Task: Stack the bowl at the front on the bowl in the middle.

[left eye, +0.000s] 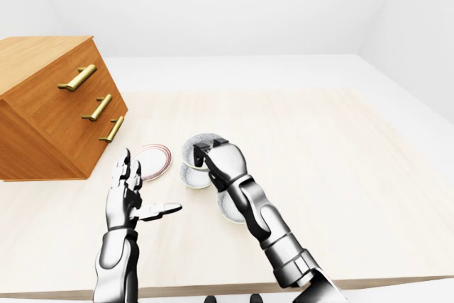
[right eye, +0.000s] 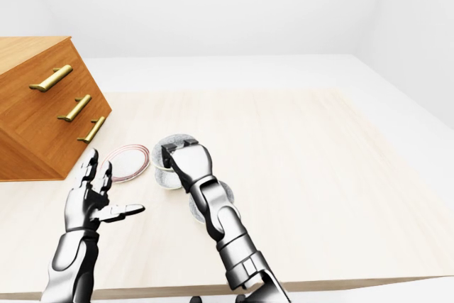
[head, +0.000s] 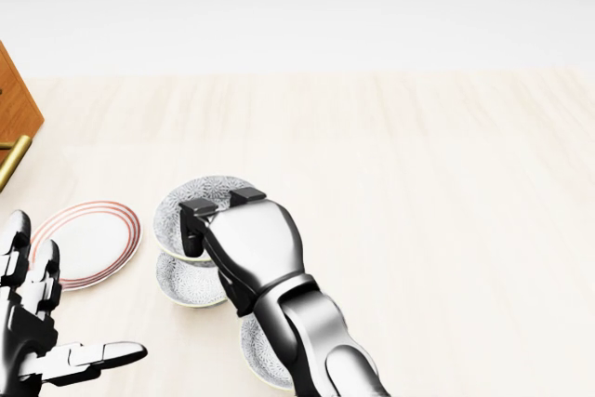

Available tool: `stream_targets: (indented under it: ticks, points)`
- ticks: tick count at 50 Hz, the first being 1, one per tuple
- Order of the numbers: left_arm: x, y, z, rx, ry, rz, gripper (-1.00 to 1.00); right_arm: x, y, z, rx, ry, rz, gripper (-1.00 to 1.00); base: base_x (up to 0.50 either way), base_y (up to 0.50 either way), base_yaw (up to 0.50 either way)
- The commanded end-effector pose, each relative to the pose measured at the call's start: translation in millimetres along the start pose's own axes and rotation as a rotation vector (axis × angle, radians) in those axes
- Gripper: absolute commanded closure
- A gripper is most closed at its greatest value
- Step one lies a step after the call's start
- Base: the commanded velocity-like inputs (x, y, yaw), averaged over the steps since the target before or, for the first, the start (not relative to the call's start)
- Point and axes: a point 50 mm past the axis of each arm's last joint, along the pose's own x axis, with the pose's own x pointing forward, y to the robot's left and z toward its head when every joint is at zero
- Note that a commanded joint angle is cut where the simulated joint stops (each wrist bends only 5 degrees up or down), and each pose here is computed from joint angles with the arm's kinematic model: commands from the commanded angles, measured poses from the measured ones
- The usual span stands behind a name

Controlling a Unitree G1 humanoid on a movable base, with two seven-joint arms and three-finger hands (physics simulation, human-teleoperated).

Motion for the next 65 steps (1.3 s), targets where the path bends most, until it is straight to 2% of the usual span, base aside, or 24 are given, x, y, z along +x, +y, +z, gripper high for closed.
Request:
stream_targets:
  ticks: [1, 17, 30, 40, 41, 42, 43, 47, 52, 59, 65]
  points:
    - [-4.9, 7.7, -1.4, -0.021, 0.006, 0.018, -1.0, 21.5, 22.9, 13.7, 0.009, -0.02, 0.023, 1.0, 0.0, 0.0, 0.0]
    - [-7.2, 11.6, -4.8, -0.044, 0.017, 0.044, -1.0, 32.4, 53.4, 15.4, -0.068, -0.021, 0.095, 1.0, 0.0, 0.0, 0.0]
    - [-6.7, 11.4, -5.7, -0.049, 0.02, 0.054, -1.0, 28.9, 61.6, 4.9, -0.097, 0.008, 0.139, 1.0, 0.0, 0.0, 0.0]
    - [-6.6, 11.5, -5.8, -0.05, 0.021, 0.054, -1.0, 28.5, 61.2, 5.1, -0.099, 0.004, 0.133, 1.0, 0.0, 0.0, 0.0]
    - [-6.6, 11.5, -6.0, -0.049, 0.022, 0.054, -1.0, 29.4, 59.6, 6.1, -0.097, 0.001, 0.124, 0.46, 0.0, 0.0, 0.0]
    - [-6.6, 11.6, -6.1, -0.049, 0.022, 0.055, -1.0, 30.0, 58.7, 7.2, -0.093, -0.001, 0.123, -0.6, 0.0, 0.0, 0.0]
    - [-6.5, 11.6, -6.2, -0.049, 0.022, 0.055, -1.0, 30.8, 57.1, 10.3, -0.086, -0.009, 0.113, -1.0, 0.0, 0.0, 0.0]
    - [-6.2, 11.8, -6.3, -0.049, 0.023, 0.057, -1.0, 35.3, 40.4, 24.3, -0.052, -0.05, 0.058, -1.0, 0.0, 0.0, 0.0]
    - [-6.5, 11.5, -5.8, -0.05, 0.021, 0.054, -1.0, 35.0, -4.4, 46.8, 0.005, -0.116, -0.041, -1.0, 0.0, 0.0, 0.0]
    - [-6.6, 11.5, -4.6, -0.054, 0.015, 0.054, -1.0, 15.5, -61.6, 75.5, 0.036, -0.213, -0.151, -1.0, 0.0, 0.0, 0.0]
    - [-6.6, 11.5, -3.5, -0.058, 0.01, 0.054, -1.0, 7.6, -105.5, 82.5, 0.037, -0.252, -0.252, -1.0, 0.0, 0.0, 0.0]
